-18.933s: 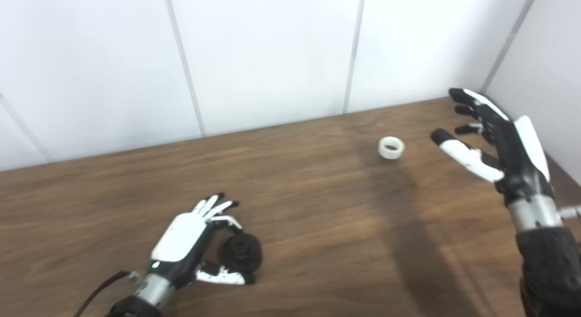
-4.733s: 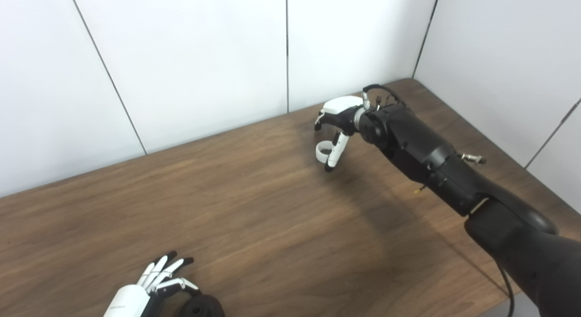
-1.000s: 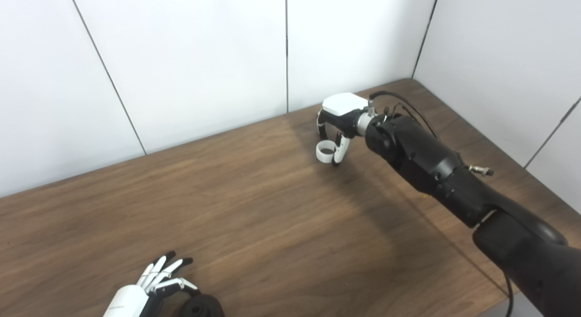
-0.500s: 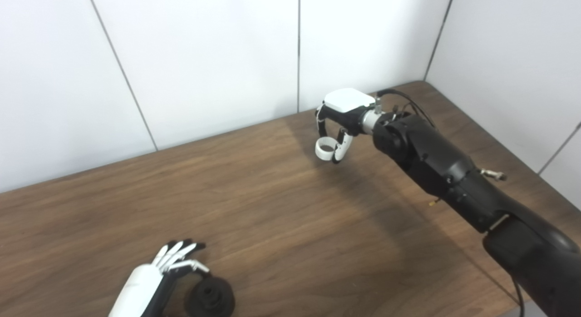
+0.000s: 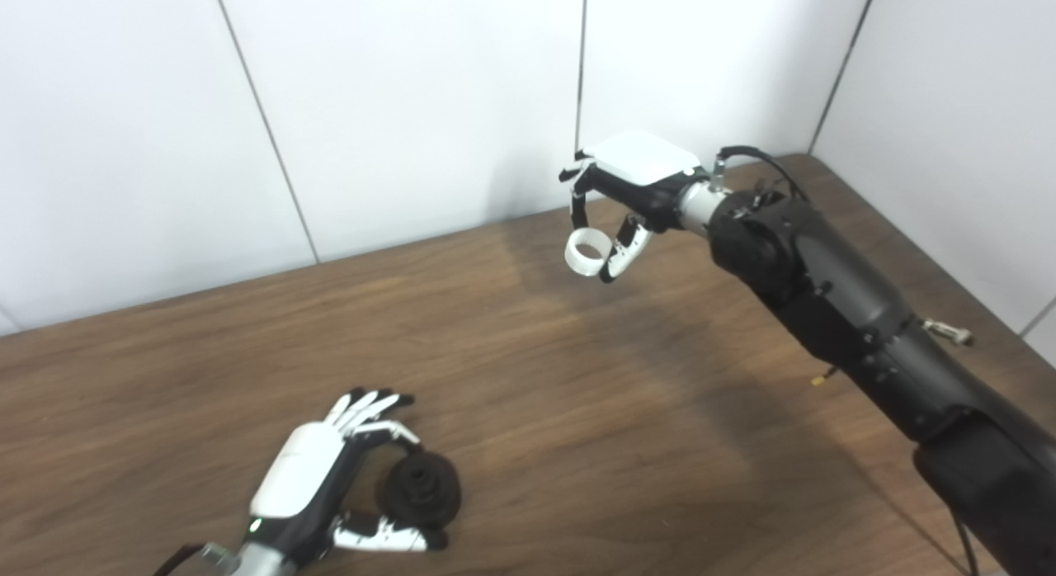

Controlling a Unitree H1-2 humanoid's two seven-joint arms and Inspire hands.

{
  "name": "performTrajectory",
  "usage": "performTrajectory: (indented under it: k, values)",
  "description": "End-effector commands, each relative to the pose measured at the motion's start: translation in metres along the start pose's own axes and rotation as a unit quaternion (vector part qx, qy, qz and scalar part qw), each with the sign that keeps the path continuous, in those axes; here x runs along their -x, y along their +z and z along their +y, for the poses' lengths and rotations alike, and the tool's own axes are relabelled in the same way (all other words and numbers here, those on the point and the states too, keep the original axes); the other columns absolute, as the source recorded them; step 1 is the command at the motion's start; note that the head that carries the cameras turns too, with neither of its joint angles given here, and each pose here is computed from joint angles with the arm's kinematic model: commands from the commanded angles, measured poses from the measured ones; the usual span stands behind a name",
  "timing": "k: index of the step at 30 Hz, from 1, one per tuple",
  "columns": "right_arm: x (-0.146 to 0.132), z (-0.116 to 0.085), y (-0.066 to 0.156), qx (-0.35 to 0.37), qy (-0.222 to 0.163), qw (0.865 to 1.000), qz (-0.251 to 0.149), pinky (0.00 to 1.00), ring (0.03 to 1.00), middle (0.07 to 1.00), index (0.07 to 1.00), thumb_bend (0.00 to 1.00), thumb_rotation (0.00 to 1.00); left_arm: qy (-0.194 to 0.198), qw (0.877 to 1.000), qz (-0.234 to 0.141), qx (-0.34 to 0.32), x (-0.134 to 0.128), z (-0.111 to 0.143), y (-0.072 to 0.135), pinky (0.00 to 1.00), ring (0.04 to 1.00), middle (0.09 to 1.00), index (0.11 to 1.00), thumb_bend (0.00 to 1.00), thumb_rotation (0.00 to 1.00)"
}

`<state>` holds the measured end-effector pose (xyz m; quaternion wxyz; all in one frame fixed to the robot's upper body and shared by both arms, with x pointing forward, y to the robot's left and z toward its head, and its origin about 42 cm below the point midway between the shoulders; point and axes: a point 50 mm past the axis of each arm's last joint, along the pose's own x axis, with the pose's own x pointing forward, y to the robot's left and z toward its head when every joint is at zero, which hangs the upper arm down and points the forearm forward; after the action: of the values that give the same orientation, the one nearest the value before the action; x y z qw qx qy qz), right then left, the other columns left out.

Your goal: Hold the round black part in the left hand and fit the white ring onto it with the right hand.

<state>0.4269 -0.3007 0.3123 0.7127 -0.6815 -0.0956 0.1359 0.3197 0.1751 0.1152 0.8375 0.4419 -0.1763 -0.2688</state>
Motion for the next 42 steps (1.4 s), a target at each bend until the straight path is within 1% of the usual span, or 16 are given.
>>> performTrajectory:
  k: [1,7,10,13,17,22,29,38,42]
  values:
    - [0.004,-0.033,0.01,0.013,-0.045,0.998,-0.033,0.86,0.973,0.896,0.479,0.51,0.14,-0.03,0.999,0.02,-0.02,-0.007,-0.007,-0.004,1.0,0.936,0.886,0.48,0.52,0.05]
    - [0.012,-0.045,0.045,0.001,-0.057,0.992,-0.111,0.86,0.987,0.914,0.479,0.51,0.14,-0.033,0.999,0.019,-0.015,-0.022,-0.01,0.003,1.0,0.934,0.878,0.479,0.52,0.05]
    - [0.016,-0.048,0.062,-0.004,-0.055,0.988,-0.143,0.87,0.99,0.922,0.479,0.51,0.14,-0.035,0.999,0.018,-0.011,-0.027,-0.013,0.007,1.0,0.93,0.876,0.479,0.52,0.05]
    - [0.02,-0.048,0.079,-0.009,-0.053,0.983,-0.176,0.87,0.993,0.926,0.479,0.51,0.15,-0.034,0.999,0.014,-0.007,-0.031,-0.016,0.011,1.0,0.93,0.878,0.479,0.52,0.05]
    - [0.024,-0.041,0.098,-0.021,-0.042,0.976,-0.211,0.88,0.994,0.924,0.479,0.51,0.15,-0.032,0.999,0.014,-0.001,-0.034,-0.02,0.016,1.0,0.934,0.884,0.479,0.52,0.05]
    - [0.029,-0.034,0.11,-0.025,-0.033,0.971,-0.236,0.87,0.99,0.917,0.476,0.51,0.15,-0.032,0.999,0.012,0.001,-0.038,-0.022,0.023,1.0,0.932,0.887,0.479,0.52,0.05]
    - [0.029,-0.022,0.127,-0.028,-0.009,0.963,-0.267,0.87,0.995,0.926,0.478,0.51,0.15,-0.032,0.999,0.009,0.005,-0.041,-0.024,0.033,1.0,0.932,0.88,0.479,0.52,0.05]
    - [0.029,-0.007,0.139,-0.025,0.016,0.958,-0.286,0.89,0.985,0.927,0.478,0.51,0.14,-0.032,0.999,0.005,0.012,-0.038,-0.026,0.039,1.0,0.931,0.875,0.479,0.52,0.05]
    - [0.027,-0.001,0.141,-0.02,0.031,0.957,-0.289,0.93,0.997,0.933,0.479,0.51,0.14,-0.034,0.999,0.006,0.014,-0.037,-0.027,0.042,1.0,0.936,0.88,0.479,0.52,0.05]
